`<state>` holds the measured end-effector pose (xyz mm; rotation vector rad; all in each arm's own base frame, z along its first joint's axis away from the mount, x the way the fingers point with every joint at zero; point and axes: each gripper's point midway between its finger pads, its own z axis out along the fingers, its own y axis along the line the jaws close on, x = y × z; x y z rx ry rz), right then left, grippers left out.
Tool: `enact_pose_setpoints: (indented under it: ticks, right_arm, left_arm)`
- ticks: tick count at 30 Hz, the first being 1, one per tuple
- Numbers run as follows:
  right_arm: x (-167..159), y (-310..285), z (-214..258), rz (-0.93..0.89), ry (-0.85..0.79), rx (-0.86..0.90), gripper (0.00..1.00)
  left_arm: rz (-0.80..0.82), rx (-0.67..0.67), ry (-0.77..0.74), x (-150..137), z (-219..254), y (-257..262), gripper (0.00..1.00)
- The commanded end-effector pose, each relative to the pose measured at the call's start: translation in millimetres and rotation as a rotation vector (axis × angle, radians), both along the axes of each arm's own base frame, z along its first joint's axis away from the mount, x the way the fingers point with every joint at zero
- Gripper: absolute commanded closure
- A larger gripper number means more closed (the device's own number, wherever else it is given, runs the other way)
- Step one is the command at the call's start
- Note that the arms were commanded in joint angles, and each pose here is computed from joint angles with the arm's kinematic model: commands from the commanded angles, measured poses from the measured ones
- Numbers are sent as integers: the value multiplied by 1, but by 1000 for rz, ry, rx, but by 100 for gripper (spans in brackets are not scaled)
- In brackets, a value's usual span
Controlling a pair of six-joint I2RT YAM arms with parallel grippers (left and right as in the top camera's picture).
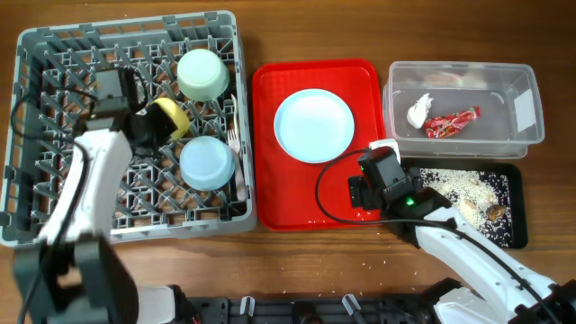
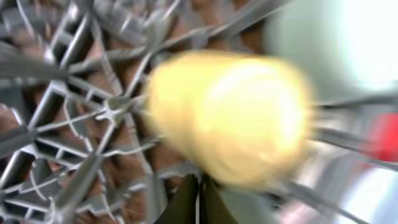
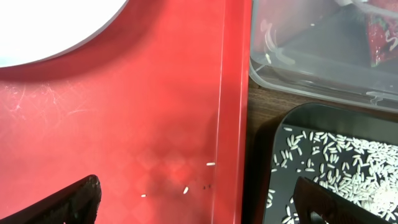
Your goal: Sort waste into correct bins and load items into the dishwasher rack
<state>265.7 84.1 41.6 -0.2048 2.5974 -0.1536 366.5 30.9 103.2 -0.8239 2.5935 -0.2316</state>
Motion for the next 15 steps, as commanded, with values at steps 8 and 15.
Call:
enact_pose_setpoints:
  ticks: [8, 15]
  right_arm:
    - [2, 2, 3, 6, -6, 7, 0]
    - [3, 2, 3, 5, -7, 7, 0]
  left_arm:
    - [20, 136, -419, 13, 143, 8, 96]
    - [-41, 13, 97, 31, -56, -5, 96]
